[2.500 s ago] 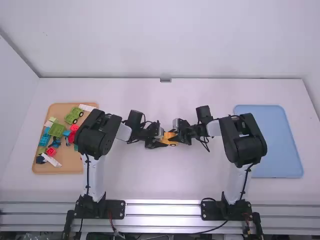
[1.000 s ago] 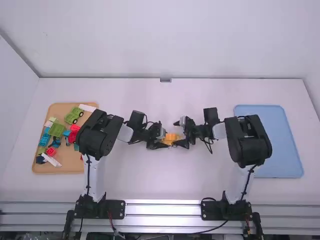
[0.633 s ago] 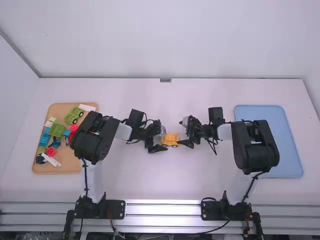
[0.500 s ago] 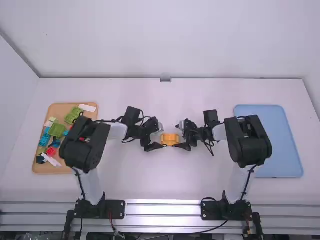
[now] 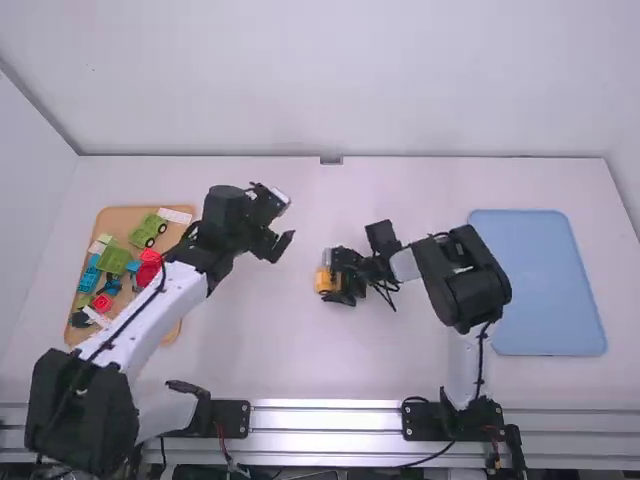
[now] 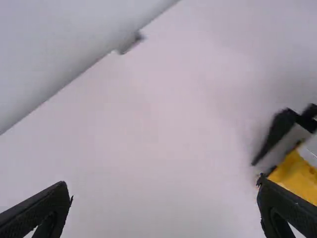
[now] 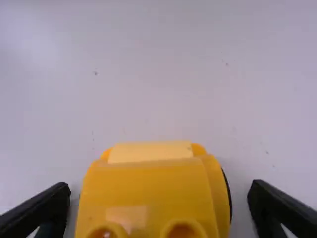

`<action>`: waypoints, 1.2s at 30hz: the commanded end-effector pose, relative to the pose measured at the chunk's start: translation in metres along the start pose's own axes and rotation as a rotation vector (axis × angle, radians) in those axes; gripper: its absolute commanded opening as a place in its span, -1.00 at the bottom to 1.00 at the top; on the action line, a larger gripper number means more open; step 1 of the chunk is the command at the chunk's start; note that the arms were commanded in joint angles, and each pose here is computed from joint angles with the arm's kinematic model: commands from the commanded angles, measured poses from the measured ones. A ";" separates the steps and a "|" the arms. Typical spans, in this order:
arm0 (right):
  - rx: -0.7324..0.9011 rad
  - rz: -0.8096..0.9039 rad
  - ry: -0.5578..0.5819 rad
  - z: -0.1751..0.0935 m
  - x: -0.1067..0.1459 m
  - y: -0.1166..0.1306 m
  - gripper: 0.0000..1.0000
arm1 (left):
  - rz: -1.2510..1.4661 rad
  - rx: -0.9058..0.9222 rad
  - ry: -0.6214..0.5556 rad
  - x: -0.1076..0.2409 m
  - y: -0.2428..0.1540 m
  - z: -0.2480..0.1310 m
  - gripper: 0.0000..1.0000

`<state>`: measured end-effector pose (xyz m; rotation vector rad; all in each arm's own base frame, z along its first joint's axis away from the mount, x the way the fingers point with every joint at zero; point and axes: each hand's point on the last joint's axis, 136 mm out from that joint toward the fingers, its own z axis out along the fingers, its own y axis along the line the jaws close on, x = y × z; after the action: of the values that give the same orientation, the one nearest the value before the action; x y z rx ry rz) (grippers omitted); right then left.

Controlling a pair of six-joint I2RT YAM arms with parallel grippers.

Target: Assemble lego blocks to make yellow taxi

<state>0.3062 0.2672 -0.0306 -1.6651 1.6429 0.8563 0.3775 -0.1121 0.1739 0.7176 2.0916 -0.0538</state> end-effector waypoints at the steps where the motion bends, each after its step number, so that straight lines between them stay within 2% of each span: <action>1: 0.046 0.042 0.102 0.000 0.015 -0.009 0.42 | -0.090 -0.173 0.032 0.004 0.030 -0.013 0.98; 2: 0.043 0.045 0.104 0.000 0.015 -0.009 0.38 | -0.090 -0.179 0.034 0.005 0.031 -0.013 0.98; 4: 0.042 0.057 0.125 -0.001 0.016 -0.012 0.11 | -0.085 -0.184 0.037 0.005 0.032 -0.013 0.98; 8: 0.034 0.063 0.190 -0.014 0.016 -0.019 -0.11 | -0.083 -0.178 0.048 0.008 0.031 -0.013 0.98; 11: 0.035 0.044 0.278 -0.038 0.016 -0.026 -0.29 | -0.078 -0.178 0.056 0.010 0.031 -0.011 0.98; 13: 0.066 0.052 0.361 -0.058 0.022 -0.035 -0.31 | -0.048 -0.174 0.066 0.012 0.030 -0.011 0.98; 15: 0.157 0.108 0.496 -0.096 0.035 -0.051 -0.33 | -0.021 -0.170 0.078 0.014 0.029 -0.011 0.98; 17: 0.243 0.166 0.586 -0.126 0.046 -0.062 -0.34 | -0.020 -0.167 0.085 0.016 0.029 -0.010 0.98; 18: 0.265 0.181 0.605 -0.133 0.049 -0.064 -0.34 | -0.020 -0.168 0.085 0.016 0.029 -0.010 0.98; 19: 0.370 0.259 0.680 -0.167 0.060 -0.073 -0.35 | -0.020 -0.167 0.091 0.017 0.028 -0.009 0.98; 20: 0.422 0.302 0.708 -0.183 0.065 -0.076 -0.36 | -0.019 -0.166 0.092 0.017 0.028 -0.008 0.98; 23: 0.639 0.535 0.755 -0.255 0.082 -0.079 -0.36 | -0.020 -0.178 0.093 0.018 0.031 -0.006 0.98; 24: 0.656 0.557 0.754 -0.262 0.083 -0.078 -0.38 | -0.020 -0.185 0.094 0.018 0.032 -0.006 0.98; 25: 0.711 0.622 0.734 -0.285 0.087 -0.075 -0.41 | -0.020 -0.199 0.097 0.018 0.034 -0.005 0.98; 27: 0.779 0.678 0.678 -0.314 0.095 -0.072 -0.41 | -0.019 -0.222 0.093 0.017 0.039 -0.002 0.98; 29: 0.903 0.742 0.571 -0.349 0.111 -0.076 -0.41 | -0.019 -0.226 0.080 0.015 0.040 0.002 0.98; 30: 0.941 0.766 0.532 -0.357 0.116 -0.078 -0.39 | -0.019 -0.227 0.076 0.014 0.041 0.003 0.98; 31: 1.029 0.826 0.411 -0.375 0.128 -0.084 -0.29 | -0.020 -0.228 0.071 0.013 0.041 0.006 0.98; 33: 1.094 0.885 0.225 -0.390 0.145 -0.085 -0.12 | -0.020 -0.227 0.067 0.013 0.041 0.010 0.98; 34: 1.103 0.895 0.204 -0.392 0.149 -0.085 -0.11 | -0.020 -0.226 0.068 0.013 0.041 0.011 0.99; 36: 1.179 1.001 0.116 -0.402 0.183 -0.075 -0.11 | -0.020 -0.223 0.078 0.017 0.041 0.019 0.98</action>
<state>0.4005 -0.1789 0.0876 -0.2075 2.3278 -0.2076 0.4025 -0.0791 0.1661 0.5683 2.1196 0.1775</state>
